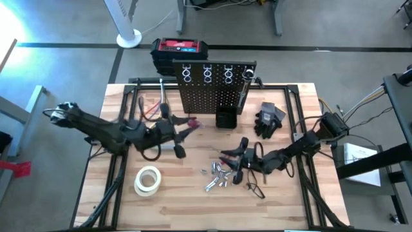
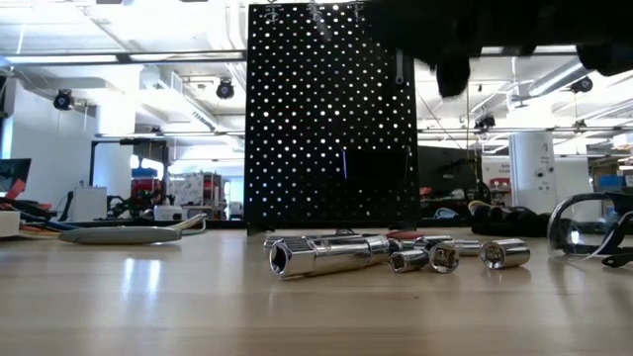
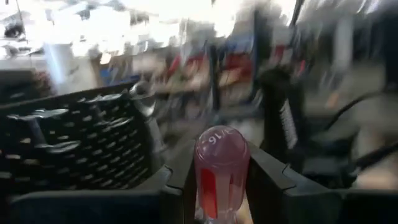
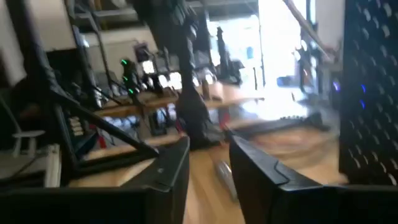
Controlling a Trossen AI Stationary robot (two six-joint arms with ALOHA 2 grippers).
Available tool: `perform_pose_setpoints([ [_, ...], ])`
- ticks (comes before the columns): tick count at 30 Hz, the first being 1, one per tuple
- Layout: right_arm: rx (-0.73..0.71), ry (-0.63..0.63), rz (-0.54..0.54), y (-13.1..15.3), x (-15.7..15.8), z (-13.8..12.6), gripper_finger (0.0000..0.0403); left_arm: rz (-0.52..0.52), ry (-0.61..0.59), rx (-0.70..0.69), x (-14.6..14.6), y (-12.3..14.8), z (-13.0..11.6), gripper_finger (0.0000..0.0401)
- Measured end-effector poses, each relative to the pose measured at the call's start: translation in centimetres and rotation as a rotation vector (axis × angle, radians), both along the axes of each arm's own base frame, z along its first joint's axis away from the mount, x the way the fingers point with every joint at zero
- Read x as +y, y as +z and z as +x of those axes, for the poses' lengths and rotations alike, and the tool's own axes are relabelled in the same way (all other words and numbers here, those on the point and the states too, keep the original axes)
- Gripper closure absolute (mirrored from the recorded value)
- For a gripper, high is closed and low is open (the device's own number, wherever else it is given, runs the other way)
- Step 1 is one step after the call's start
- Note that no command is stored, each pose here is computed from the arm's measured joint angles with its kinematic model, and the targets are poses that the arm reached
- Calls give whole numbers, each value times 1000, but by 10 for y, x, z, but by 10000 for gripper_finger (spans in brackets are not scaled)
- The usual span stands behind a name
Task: Hang tools onto peg board
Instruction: Hang the red screwdriver on the peg board
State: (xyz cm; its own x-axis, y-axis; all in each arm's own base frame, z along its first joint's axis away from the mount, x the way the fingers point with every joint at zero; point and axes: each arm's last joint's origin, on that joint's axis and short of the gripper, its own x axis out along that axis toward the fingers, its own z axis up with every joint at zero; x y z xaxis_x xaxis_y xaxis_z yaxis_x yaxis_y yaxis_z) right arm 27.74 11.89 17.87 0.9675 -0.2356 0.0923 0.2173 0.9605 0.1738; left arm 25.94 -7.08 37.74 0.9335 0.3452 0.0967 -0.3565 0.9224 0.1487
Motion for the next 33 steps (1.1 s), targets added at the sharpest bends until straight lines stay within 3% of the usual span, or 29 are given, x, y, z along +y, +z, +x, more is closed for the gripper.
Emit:
perform_pose_setpoints([
  [7,211,-22,147,-22,-4,-3,268,77,142,145,25,107,-25,316],
  [13,248,-32,185,-27,-5,-4,272,73,234,213,53,157,-39,316],
  [17,251,-34,179,-28,-5,-4,284,67,307,226,69,174,-39,316],
  [26,262,-34,163,-29,-5,-4,305,54,284,167,87,204,-38,316],
  [33,269,-46,157,-30,-9,-4,317,22,302,227,109,196,-27,316],
])
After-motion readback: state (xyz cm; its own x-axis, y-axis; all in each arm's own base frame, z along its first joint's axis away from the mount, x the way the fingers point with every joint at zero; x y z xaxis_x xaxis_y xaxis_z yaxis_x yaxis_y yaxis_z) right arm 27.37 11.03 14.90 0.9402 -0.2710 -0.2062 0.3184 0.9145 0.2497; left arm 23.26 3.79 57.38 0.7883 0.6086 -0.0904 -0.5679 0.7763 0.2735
